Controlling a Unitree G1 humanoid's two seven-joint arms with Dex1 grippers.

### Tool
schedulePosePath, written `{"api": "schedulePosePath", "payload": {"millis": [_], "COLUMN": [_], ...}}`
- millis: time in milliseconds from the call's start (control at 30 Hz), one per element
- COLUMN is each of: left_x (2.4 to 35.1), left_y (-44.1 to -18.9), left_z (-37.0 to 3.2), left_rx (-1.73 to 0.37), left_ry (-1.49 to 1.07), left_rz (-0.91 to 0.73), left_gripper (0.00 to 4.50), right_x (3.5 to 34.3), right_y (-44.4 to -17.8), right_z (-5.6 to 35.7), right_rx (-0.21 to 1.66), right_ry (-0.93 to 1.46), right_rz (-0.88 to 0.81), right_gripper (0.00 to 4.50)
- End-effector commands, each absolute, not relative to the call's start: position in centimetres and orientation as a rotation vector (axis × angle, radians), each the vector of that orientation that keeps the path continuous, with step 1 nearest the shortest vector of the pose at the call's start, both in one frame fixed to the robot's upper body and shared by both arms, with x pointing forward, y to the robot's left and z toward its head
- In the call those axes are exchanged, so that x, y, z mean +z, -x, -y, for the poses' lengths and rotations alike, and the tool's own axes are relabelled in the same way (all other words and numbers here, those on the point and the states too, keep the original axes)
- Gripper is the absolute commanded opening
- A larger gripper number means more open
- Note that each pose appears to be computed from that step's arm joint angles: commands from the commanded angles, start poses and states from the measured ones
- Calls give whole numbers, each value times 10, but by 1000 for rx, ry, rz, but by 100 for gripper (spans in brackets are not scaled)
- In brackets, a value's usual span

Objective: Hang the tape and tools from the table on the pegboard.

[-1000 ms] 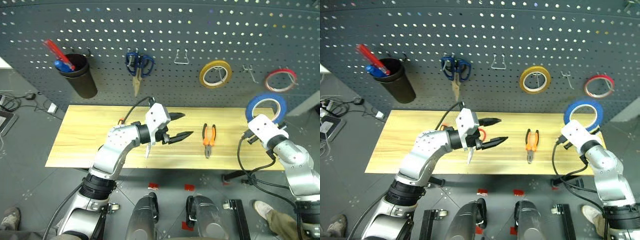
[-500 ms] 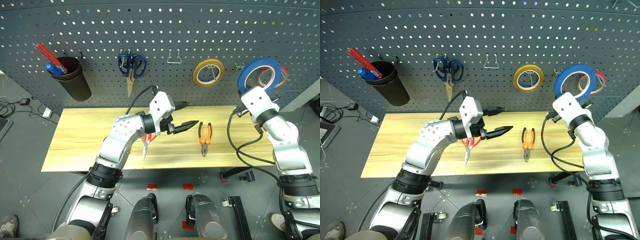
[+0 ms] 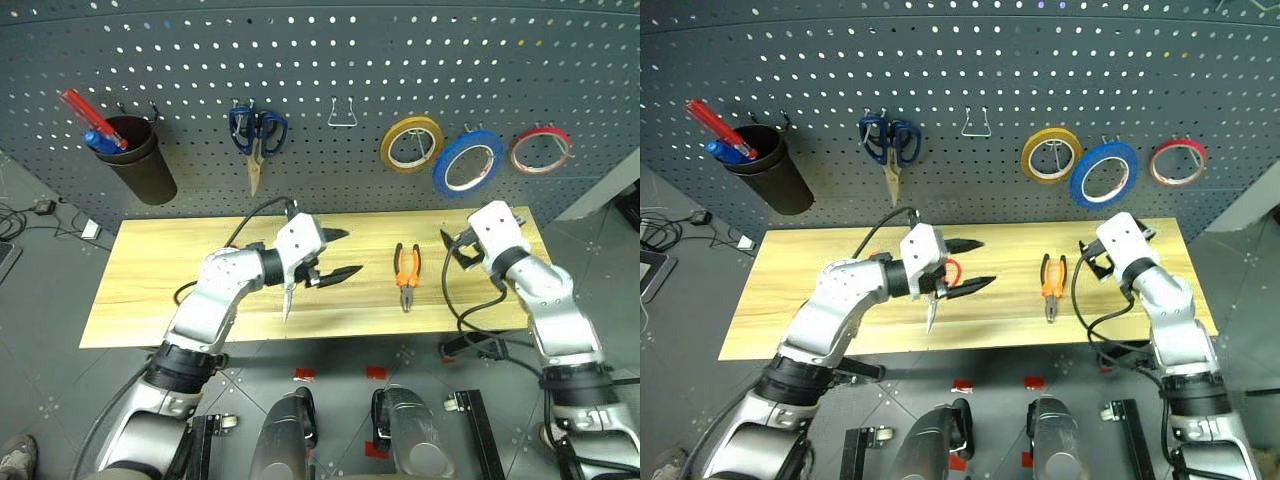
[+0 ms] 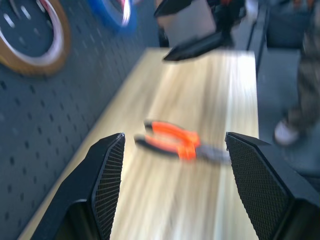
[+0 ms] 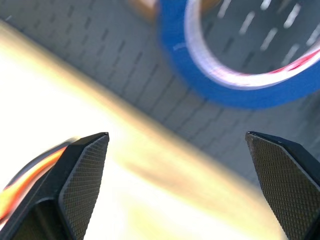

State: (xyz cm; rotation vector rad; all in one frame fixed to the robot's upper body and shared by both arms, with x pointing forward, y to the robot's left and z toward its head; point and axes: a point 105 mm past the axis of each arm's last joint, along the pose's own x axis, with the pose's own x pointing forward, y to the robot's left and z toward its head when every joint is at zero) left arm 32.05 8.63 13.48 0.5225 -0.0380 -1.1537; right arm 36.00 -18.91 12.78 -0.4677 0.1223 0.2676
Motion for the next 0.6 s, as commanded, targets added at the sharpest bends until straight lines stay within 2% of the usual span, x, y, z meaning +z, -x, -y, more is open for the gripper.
{"api": "schedulePosePath", "payload": {"millis": [33, 200, 267, 600], "left_x": [123, 109, 104, 103], "left_y": [-308, -293, -286, -280], "left_z": [-105, -125, -129, -129], "left_rx": [-1182, -1217, -1238, -1228], "left_ry": [-622, -677, -698, -699], "left_rz": [-7, -99, -133, -148], "left_gripper": [338, 338, 338, 338], "right_x": [117, 85, 76, 53], "right_y": [-350, -355, -361, -387], "right_z": [164, 139, 132, 108], "right_rx": [283, 201, 157, 105], "right_ry": [273, 17, -9, -2], "right_rz": [-260, -507, -567, -649], "right_gripper": [446, 446, 446, 446]}}
